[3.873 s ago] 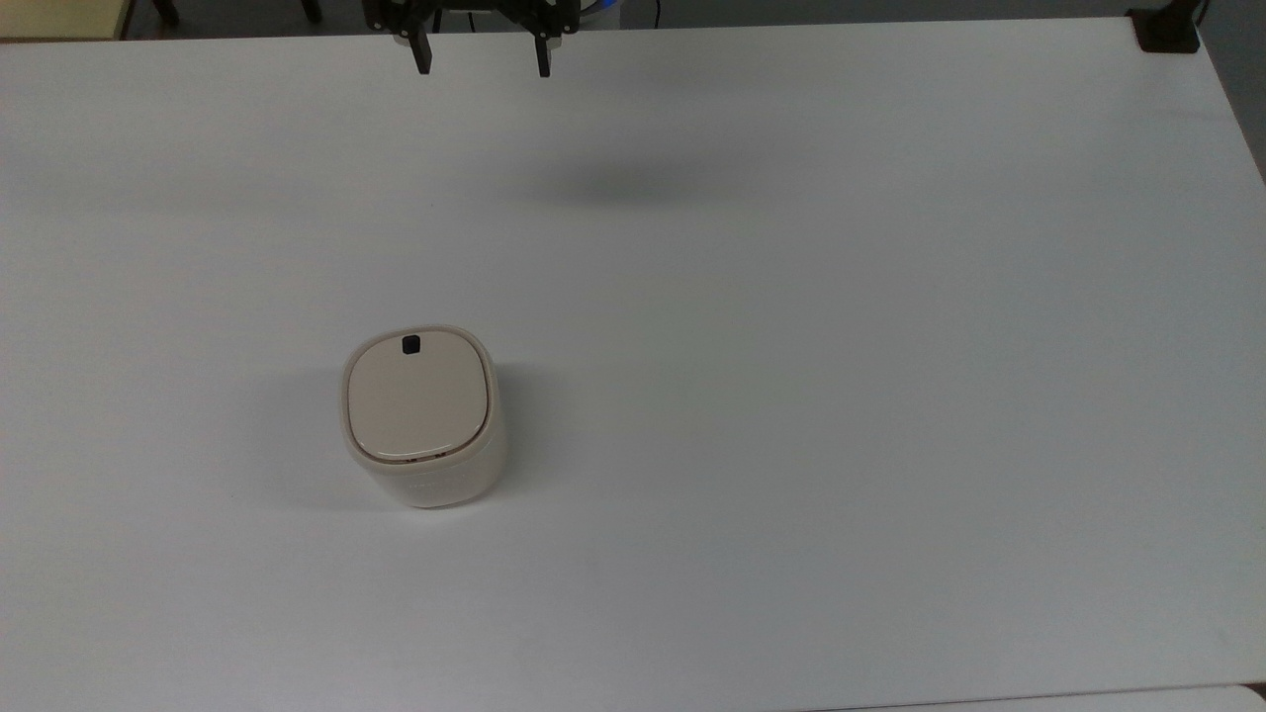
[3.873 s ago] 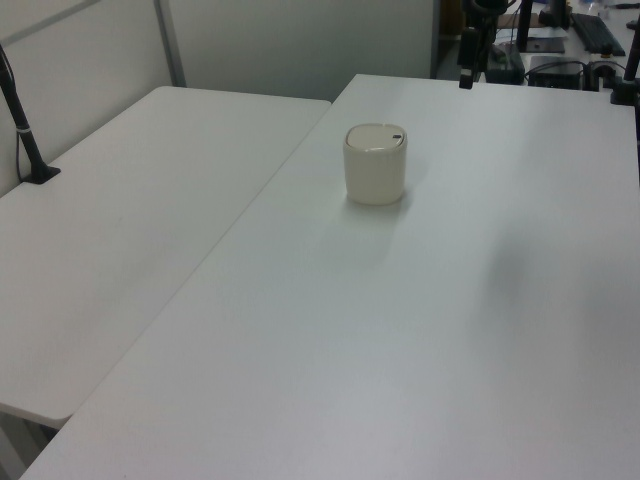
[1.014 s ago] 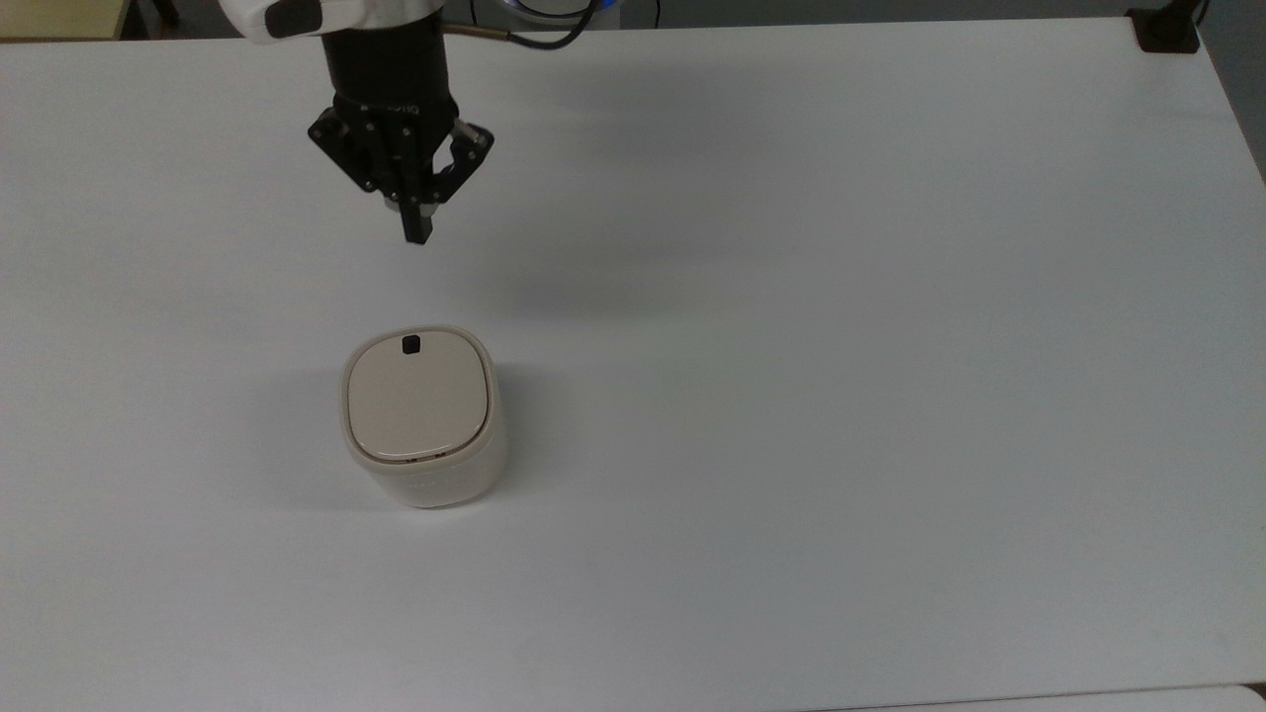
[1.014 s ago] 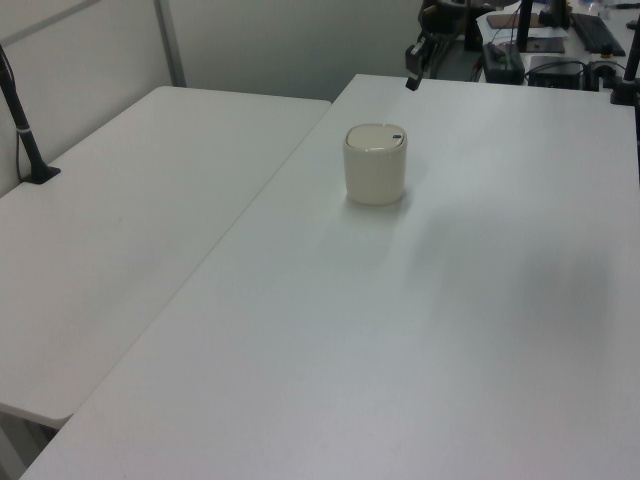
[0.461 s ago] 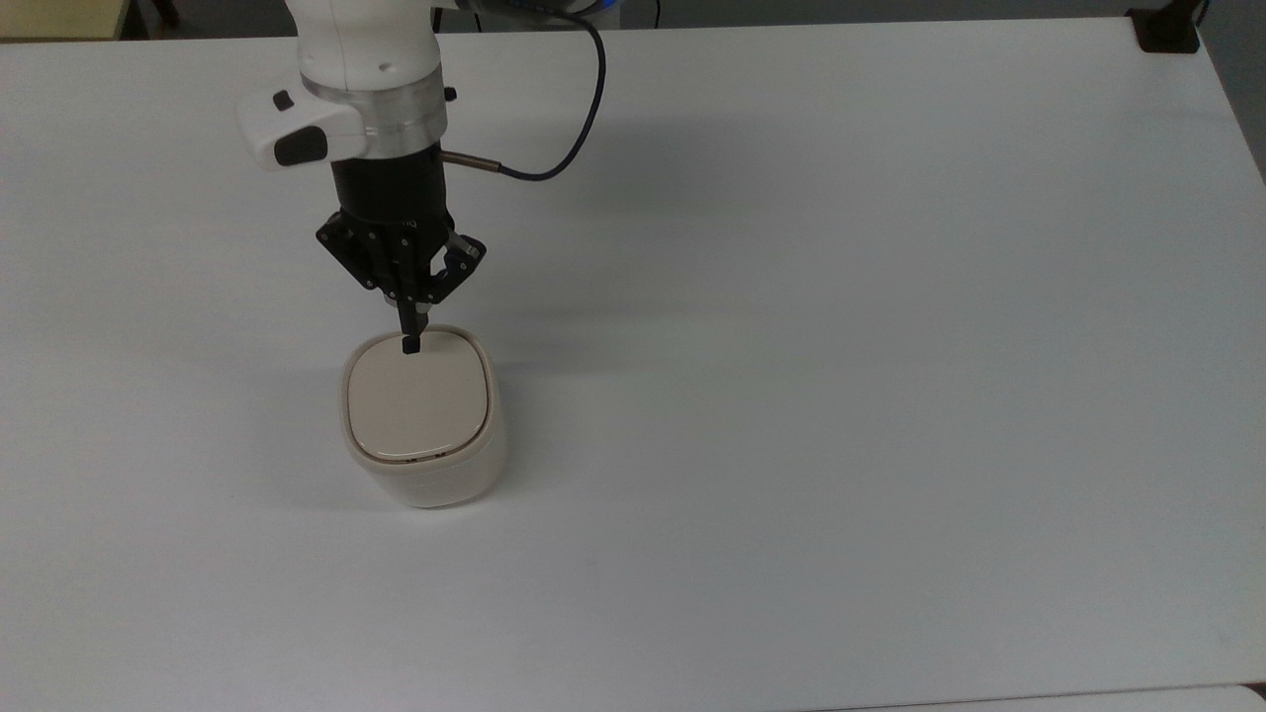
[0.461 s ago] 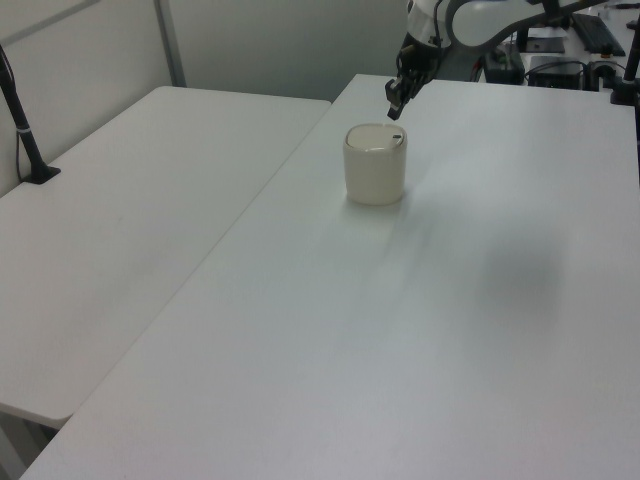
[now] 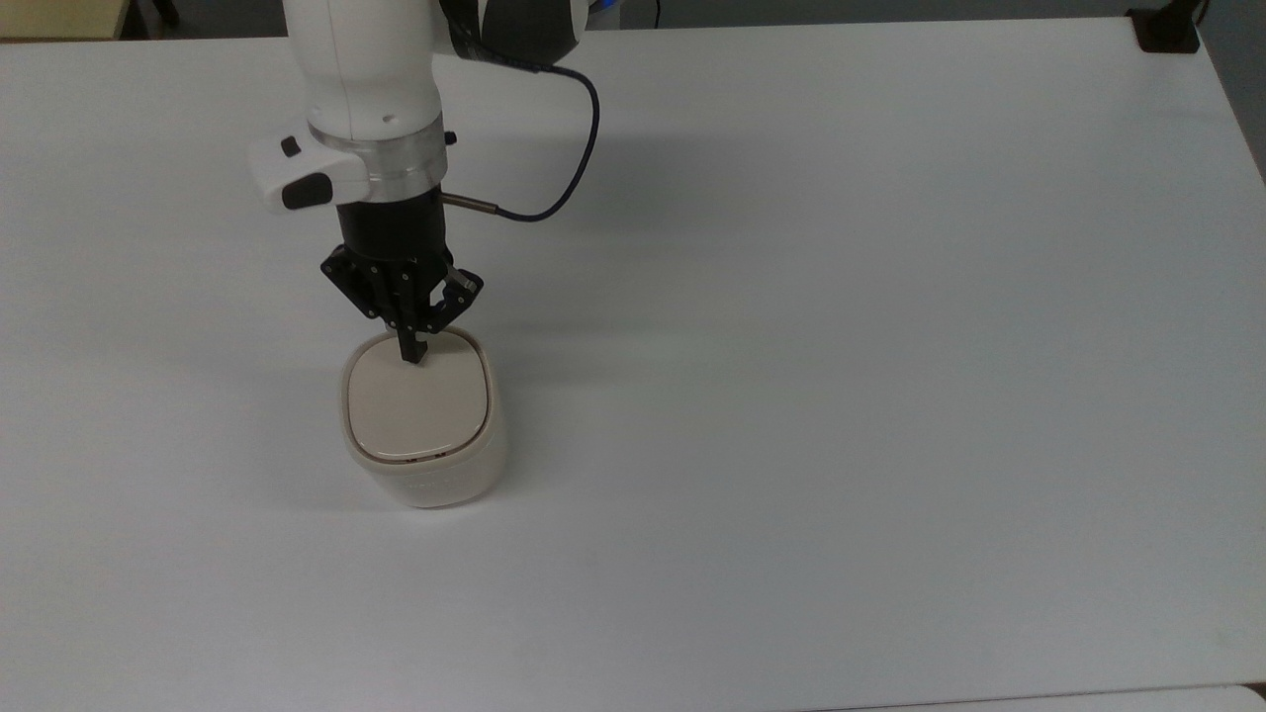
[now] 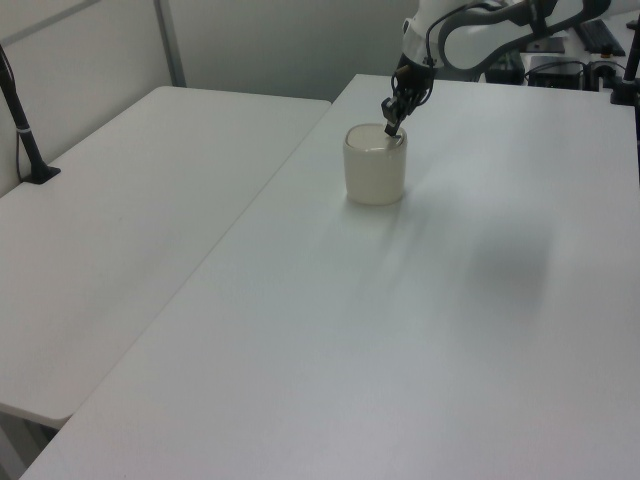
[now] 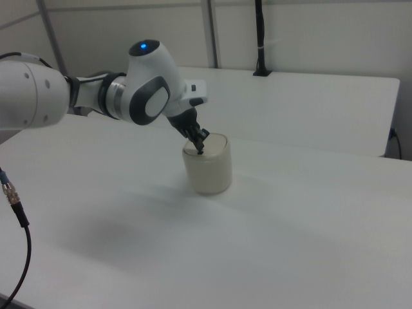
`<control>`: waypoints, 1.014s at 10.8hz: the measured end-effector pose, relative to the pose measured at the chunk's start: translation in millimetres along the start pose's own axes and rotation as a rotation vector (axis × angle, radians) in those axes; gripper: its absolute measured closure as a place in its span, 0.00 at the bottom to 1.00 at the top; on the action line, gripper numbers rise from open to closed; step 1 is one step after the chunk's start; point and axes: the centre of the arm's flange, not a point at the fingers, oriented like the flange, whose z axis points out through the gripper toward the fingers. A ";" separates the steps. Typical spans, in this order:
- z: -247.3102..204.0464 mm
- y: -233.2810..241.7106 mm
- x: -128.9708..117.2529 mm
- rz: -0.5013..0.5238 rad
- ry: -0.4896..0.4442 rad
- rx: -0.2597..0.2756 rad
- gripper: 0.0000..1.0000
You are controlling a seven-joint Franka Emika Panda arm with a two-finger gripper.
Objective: Open the trash bin
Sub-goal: 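Hook the gripper fingers under the lid tab, then lift the gripper upward, flipping the lid open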
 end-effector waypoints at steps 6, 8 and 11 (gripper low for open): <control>-6.2 -0.2 3.2 0.013 0.019 -0.004 0.99; -36.7 0.0 7.5 0.031 0.036 0.004 0.99; -93.0 -0.8 -2.0 0.075 -0.043 0.001 0.97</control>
